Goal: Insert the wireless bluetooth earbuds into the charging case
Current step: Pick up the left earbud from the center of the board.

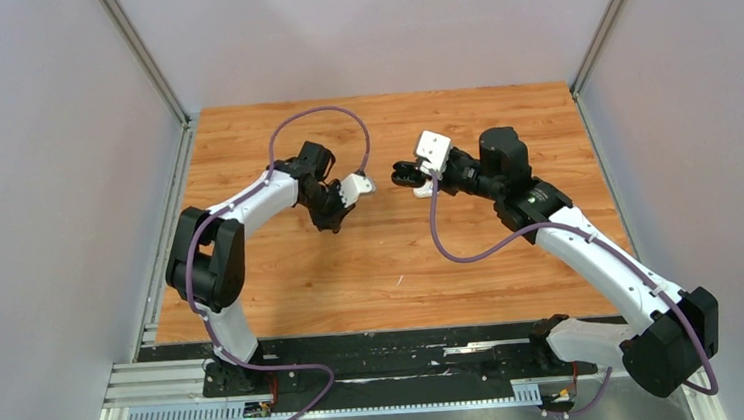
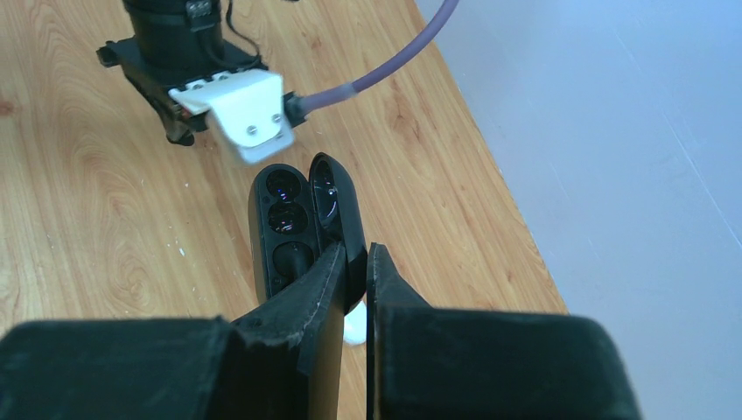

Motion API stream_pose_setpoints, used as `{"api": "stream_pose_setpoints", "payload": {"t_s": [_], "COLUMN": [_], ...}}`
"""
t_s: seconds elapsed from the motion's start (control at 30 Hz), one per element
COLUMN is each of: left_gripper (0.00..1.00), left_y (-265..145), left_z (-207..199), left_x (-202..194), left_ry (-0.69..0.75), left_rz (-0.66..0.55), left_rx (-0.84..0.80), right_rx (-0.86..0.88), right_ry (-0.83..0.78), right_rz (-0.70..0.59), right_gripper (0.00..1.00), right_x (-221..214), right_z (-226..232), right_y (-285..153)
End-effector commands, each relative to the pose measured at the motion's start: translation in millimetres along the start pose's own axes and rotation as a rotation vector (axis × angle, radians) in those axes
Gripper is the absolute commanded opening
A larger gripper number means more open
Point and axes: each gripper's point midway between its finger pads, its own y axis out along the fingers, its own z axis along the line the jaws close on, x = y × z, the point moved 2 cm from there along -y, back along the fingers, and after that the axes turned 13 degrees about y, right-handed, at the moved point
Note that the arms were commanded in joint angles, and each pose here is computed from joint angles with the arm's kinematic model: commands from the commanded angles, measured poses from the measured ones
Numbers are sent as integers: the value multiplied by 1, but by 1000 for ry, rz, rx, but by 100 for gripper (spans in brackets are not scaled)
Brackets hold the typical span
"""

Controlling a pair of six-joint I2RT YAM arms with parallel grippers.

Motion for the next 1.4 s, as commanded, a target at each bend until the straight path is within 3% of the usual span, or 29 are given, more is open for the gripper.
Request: {"api": "stream_pose_setpoints", "payload": {"t_s": [0.0, 0.13, 0.27, 0.4, 0.47, 0.53, 0.63, 0.9, 1.13, 1.37], "left_gripper": [6, 6, 6, 13, 19, 26, 35, 40, 44, 42], "left_y": [-35, -31, -16, -14, -18, -21, -28, -22, -16, -6], "left_z": [7, -2, -13, -5, 6, 17, 22, 6, -9, -8], "left_x": [33, 36, 26, 31, 36, 43, 48, 24, 34, 28], "left_ry": [-355, -592, -715, -735, -668, -545, -228, 527, 817, 1032], "left_rz": [-33, -38, 14, -6, -18, -31, -22, -108, -225, -231], "left_rx": [67, 72, 75, 100, 107, 80, -44, -346, -441, -496], "right_rx": [-24, -28, -36, -52, -55, -58, -69, -126, -144, -141], "right_ry": [7, 27, 33, 38, 41, 40, 37, 33, 63, 100], "right_rz": [-75, -80, -81, -77, -70, -63, -53, -61, -42, -30], "right_gripper": [0, 0, 0, 0, 0, 0, 0, 0, 0, 0], "right_x": [20, 19, 18, 18, 16, 14, 12, 28, 27, 23], "right_z": [-4, -4, -5, -7, -7, -7, -9, -25, -29, -28], "right_y": [-7, -7, -10, -14, -15, -17, -19, -37, -43, -42]}}
